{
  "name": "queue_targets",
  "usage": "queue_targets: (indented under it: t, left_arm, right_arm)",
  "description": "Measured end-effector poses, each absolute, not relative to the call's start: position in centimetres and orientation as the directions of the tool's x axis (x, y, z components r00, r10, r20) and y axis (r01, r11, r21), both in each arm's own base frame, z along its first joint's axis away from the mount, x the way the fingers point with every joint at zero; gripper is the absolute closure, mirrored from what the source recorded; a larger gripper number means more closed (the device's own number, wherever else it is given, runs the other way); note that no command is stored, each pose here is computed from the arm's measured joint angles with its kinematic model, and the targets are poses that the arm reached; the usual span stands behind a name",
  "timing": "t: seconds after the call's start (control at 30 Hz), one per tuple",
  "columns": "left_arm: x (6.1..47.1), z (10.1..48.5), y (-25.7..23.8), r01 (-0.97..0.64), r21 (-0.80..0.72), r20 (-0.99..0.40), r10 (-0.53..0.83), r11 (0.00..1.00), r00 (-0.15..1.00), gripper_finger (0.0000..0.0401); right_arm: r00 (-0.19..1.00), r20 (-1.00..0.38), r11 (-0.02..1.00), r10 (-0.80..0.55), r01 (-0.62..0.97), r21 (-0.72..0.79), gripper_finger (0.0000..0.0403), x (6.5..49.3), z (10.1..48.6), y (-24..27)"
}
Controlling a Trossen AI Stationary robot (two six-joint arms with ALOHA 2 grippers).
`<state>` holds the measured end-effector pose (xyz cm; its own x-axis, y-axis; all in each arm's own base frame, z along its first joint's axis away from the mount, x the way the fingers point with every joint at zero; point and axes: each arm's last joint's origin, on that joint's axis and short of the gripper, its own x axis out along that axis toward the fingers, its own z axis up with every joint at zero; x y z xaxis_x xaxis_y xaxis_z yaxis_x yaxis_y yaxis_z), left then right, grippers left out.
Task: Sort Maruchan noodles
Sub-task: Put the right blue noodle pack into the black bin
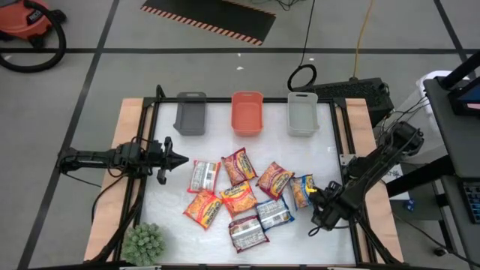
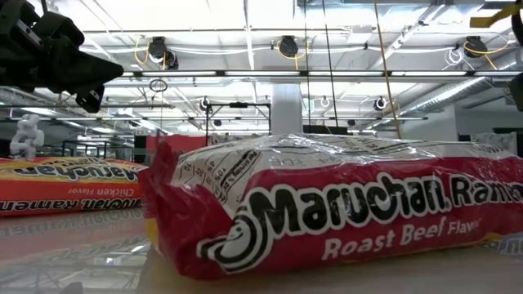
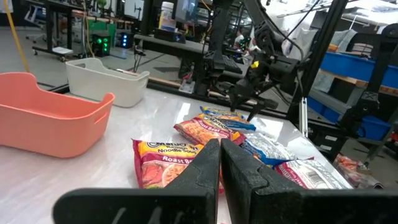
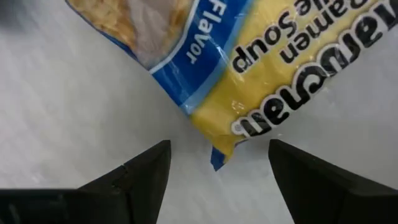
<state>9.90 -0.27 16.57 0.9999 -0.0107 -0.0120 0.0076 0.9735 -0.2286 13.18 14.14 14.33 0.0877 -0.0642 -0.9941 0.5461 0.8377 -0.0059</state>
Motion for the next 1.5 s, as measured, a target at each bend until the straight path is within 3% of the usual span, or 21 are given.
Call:
queue_targets:
  t: [0.27,0.73,0.97,1.13,1.5]
  left_arm:
    - [9.9,16.6,-0.3,0.007,-0.229,-0.012,-0.01,0.973,1.0,0.0382]
    - [9.9,16.6,-0.3,0.004,-0.213,-0.012,-0.007,0.977,1.0,0.0382]
    - [9.9,16.6,-0.2,-0.003,-0.212,-0.012,0.001,0.977,1.0,0.0382]
    - [9.9,16.6,-0.2,-0.003,-0.211,-0.01,0.001,0.977,1.0,0.0382]
    - [9.9,16.6,-0.2,-0.019,-0.211,-0.004,0.019,0.977,1.0,0.0382]
  right_arm:
    - [0.095,-0.991,0.837,-0.089,0.546,-0.023,0.018,13.0,13.7,13.7]
    - [0.15,-0.978,0.837,-0.145,0.546,-0.041,0.0395,12.7,14.4,12.9]
    - [0.193,-0.963,0.821,-0.186,0.57,-0.045,0.04,12.4,15.3,12.1]
    - [0.288,-0.919,0.82,-0.269,0.57,-0.062,0.0401,12.9,16.4,11.8]
    - [0.564,-0.609,0.799,-0.558,0.564,-0.209,0.0402,14.9,21.7,11.7]
